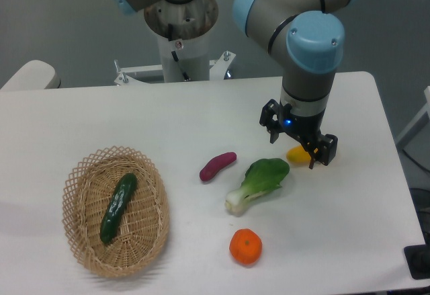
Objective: Pick up the cucumber from the basket
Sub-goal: 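Move the gripper over the wicker basket above the green cucumber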
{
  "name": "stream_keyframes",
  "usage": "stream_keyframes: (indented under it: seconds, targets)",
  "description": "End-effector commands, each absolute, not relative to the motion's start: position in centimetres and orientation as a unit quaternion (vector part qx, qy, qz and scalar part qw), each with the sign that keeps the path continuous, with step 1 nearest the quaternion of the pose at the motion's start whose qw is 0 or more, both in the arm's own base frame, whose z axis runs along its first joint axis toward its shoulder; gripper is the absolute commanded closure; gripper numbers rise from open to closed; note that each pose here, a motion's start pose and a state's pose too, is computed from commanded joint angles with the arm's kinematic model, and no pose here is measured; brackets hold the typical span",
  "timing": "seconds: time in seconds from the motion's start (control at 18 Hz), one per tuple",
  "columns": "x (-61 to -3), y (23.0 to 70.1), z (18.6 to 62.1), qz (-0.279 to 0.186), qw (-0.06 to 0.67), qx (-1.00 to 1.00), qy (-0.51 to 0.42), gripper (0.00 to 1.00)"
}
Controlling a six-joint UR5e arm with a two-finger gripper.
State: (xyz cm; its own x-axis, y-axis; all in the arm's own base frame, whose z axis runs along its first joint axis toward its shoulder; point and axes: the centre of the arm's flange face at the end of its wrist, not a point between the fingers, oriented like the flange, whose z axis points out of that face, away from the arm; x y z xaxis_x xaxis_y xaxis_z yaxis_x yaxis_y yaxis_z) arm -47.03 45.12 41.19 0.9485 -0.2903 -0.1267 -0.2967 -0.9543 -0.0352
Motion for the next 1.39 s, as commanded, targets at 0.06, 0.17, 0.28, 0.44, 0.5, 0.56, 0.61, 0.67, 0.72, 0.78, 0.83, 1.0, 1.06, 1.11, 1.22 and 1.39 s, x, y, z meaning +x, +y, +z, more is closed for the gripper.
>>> stream_keyframes:
  seconds: [0.06,0.17,0.28,0.44,0.5,0.56,0.61,0.67,0.72,0.78,0.83,1.0,1.06,1.11,1.22,1.39]
  targets:
    - [-47.1,45.0,41.0,0.060,0.022,-0.987,0.148,0.00]
    - [-46.7,44.9,40.6,0.057,0.012,-0.987,0.150,0.00]
    - [-46.4,45.1,40.4,0.056,0.011,-0.988,0.145,0.00]
    - [-45.3,44.9,38.9,0.044,0.005,-0.991,0.125,0.00]
    - [-44.5,45.6,38.9,0.043,0.007,-0.992,0.115,0.00]
    - [-43.4,46.5,38.9,0.043,0.008,-0.993,0.107,0.00]
    - [-42.4,47.5,38.8,0.041,0.008,-0.995,0.095,0.00]
    - [-41.5,48.0,38.9,0.040,0.008,-0.996,0.081,0.00]
    - [-39.6,48.8,38.4,0.037,0.008,-0.998,0.059,0.00]
    - [-38.3,49.2,38.1,0.034,0.008,-0.999,0.040,0.00]
    - [-37.5,49.3,37.5,0.028,0.005,-0.999,0.014,0.00]
    - [-34.5,51.0,36.6,0.021,0.002,-0.998,-0.061,0.00]
    - [-33.4,51.8,36.4,0.020,0.002,-0.997,-0.080,0.00]
    - [-32.3,52.5,36.3,0.019,0.003,-0.995,-0.099,0.00]
    - [-29.6,54.3,36.0,0.017,0.006,-0.992,-0.122,0.00]
    - [-25.9,57.5,34.2,0.027,0.023,-0.991,-0.132,0.00]
